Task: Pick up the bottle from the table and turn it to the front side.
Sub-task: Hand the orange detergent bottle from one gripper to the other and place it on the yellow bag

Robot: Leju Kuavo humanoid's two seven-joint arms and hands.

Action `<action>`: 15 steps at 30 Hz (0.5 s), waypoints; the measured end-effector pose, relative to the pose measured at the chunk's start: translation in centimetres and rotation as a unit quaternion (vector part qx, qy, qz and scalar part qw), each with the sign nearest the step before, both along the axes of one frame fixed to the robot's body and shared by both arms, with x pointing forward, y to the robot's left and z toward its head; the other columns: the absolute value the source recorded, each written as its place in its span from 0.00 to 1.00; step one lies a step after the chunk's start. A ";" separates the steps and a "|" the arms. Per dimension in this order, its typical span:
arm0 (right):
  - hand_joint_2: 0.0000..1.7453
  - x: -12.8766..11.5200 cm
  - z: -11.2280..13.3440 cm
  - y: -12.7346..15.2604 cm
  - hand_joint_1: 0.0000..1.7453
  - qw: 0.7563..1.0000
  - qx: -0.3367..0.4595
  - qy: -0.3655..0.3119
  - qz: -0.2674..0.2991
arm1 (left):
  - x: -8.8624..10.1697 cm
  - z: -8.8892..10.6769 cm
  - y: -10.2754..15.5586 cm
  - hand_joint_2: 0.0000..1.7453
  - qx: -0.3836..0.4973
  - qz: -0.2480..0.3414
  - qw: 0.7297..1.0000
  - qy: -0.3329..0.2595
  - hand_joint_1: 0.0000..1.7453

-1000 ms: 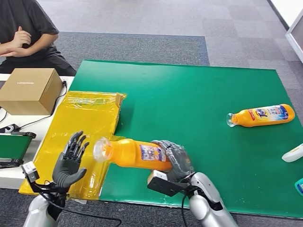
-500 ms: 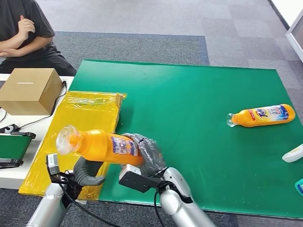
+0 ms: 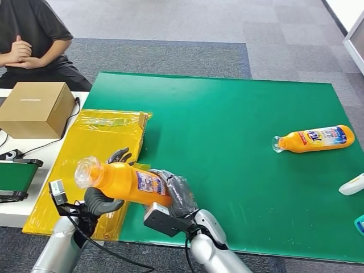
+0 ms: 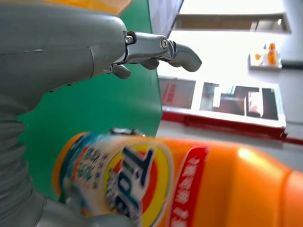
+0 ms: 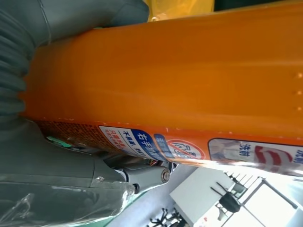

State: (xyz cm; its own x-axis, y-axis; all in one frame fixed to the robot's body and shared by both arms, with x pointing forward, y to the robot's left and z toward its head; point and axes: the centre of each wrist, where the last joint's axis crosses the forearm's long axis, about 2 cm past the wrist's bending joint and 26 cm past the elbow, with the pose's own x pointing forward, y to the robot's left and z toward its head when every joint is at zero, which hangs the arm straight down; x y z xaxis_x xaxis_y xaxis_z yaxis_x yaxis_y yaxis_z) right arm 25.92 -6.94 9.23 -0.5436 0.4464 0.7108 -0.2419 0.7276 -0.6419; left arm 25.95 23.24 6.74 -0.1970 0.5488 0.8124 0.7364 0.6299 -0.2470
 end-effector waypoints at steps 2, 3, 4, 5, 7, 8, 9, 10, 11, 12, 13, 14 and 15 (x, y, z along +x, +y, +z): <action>1.00 -0.2 -0.4 -0.1 1.00 1.000 0.000 0.006 -0.003 | 0.2 0.3 -0.1 1.00 -0.008 0.016 1.000 0.000 0.00; 1.00 -0.3 -0.5 -0.1 1.00 1.000 0.000 0.008 -0.004 | 0.2 0.5 -0.2 1.00 -0.012 0.021 1.000 -0.002 0.00; 1.00 -0.3 -0.7 -0.1 1.00 1.000 0.000 0.010 -0.005 | 0.3 0.6 -0.3 1.00 -0.015 0.024 1.000 -0.003 0.00; 1.00 -0.3 -0.7 -0.2 1.00 1.000 -0.001 0.011 -0.005 | 0.3 0.8 -0.5 1.00 -0.017 0.026 1.000 -0.005 0.00; 1.00 -0.3 -0.9 -0.1 1.00 1.000 -0.001 0.014 -0.004 | 0.4 1.0 -0.8 1.00 -0.023 0.027 0.999 -0.007 0.00; 1.00 -0.4 -0.9 -0.1 1.00 1.000 -0.001 0.016 -0.002 | 0.4 1.1 -1.0 1.00 -0.027 0.025 0.999 -0.009 0.00; 1.00 -0.4 -0.9 -0.1 1.00 1.000 -0.001 0.019 0.000 | 0.4 1.2 -1.1 1.00 -0.032 0.021 0.999 -0.011 0.00; 1.00 -0.4 -0.9 0.0 1.00 1.000 0.000 0.023 0.003 | 0.4 1.2 -1.2 1.00 -0.037 0.014 0.999 -0.013 0.00; 1.00 -0.4 -1.0 0.0 1.00 1.000 0.000 0.026 0.006 | 0.4 1.3 -1.3 1.00 -0.043 0.005 0.999 -0.017 0.00; 1.00 -0.4 -1.0 0.1 1.00 1.000 0.000 0.028 0.009 | 0.3 1.3 -1.4 1.00 -0.048 -0.004 0.999 -0.020 0.00; 1.00 -0.5 -1.0 0.1 1.00 0.999 -0.001 0.031 0.013 | 0.3 1.3 -1.5 1.00 -0.052 -0.012 0.998 -0.023 0.00; 1.00 -0.5 -1.1 0.2 1.00 0.999 -0.003 0.034 0.016 | 0.2 1.3 -1.6 1.00 -0.055 -0.020 0.998 -0.026 0.00; 1.00 -0.6 -1.2 0.2 1.00 0.999 -0.005 0.037 0.019 | 0.2 1.3 -1.6 1.00 -0.056 -0.027 0.998 -0.028 0.00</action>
State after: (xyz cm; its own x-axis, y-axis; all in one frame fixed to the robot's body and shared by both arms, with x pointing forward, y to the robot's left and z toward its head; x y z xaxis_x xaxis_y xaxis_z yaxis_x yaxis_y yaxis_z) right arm 25.34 -6.71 8.03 -0.5071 0.4333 0.7451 -0.3157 0.7110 -0.6283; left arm 26.16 21.59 8.07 -0.2074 0.6471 0.7336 0.7830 0.5593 -0.2720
